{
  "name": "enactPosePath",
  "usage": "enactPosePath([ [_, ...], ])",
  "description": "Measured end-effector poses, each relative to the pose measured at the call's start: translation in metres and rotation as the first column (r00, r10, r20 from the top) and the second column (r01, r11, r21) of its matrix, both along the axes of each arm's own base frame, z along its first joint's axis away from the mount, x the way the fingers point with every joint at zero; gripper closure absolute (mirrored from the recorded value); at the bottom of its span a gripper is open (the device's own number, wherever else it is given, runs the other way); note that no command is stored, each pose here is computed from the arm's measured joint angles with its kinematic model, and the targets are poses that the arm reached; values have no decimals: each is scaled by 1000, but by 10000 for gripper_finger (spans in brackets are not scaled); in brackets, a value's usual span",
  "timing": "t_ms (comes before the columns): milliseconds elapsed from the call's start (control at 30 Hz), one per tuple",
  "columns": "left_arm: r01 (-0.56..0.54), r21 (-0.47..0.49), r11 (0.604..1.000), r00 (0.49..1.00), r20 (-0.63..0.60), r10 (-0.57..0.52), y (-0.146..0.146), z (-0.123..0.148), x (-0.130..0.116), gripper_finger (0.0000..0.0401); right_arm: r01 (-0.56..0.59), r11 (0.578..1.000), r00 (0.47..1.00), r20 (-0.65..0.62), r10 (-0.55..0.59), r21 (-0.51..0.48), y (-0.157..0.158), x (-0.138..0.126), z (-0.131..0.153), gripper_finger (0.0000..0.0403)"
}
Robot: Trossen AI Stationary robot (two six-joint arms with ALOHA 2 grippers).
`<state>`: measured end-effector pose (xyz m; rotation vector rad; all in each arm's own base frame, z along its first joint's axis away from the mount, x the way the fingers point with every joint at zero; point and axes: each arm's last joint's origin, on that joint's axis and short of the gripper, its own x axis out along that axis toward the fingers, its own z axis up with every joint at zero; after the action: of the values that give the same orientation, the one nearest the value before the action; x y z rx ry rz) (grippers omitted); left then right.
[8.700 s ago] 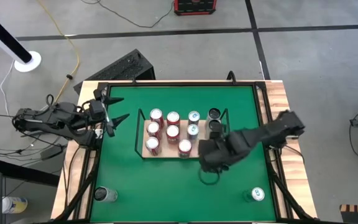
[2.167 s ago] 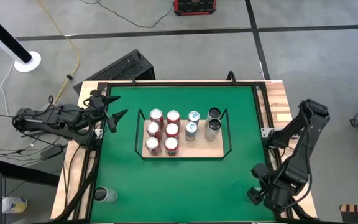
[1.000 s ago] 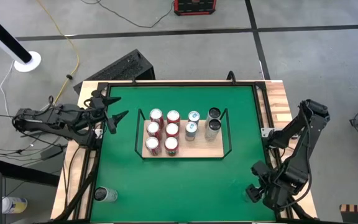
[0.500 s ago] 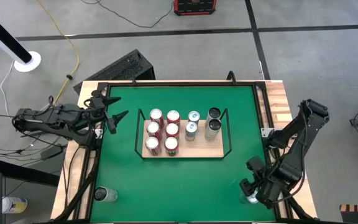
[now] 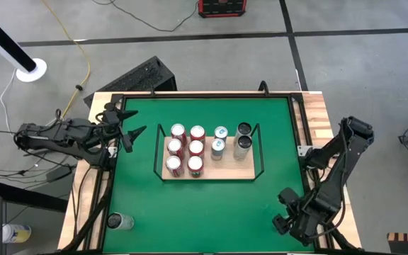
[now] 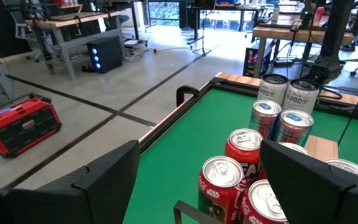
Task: Place canned beverage on shelf
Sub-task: Put the blue soda can on the shelf aligned with the other blue soda cans
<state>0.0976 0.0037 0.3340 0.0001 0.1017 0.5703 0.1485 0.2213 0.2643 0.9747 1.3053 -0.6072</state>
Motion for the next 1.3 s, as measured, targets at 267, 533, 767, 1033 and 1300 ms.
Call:
enactPosePath([
  [267,0,-3,1000,1000,2,0,0,0,0,81,-53,999,997,-58,54,13,11,-6,-7,6],
  [533,0,-5,1000,1000,4,1,0,0,0,81,-65,996,994,-88,71,64,16,-10,-6,6],
  [767,0,-5,1000,1000,4,0,0,0,0,81,-61,995,994,-88,67,74,16,-9,-6,25],
  [1033,-1,-5,1000,1000,3,1,0,0,0,81,-71,995,993,-88,77,70,15,-9,-6,130],
  [1300,0,-5,1000,1000,3,1,0,0,0,81,-130,991,991,-19,130,9,10,-1,-4,138],
])
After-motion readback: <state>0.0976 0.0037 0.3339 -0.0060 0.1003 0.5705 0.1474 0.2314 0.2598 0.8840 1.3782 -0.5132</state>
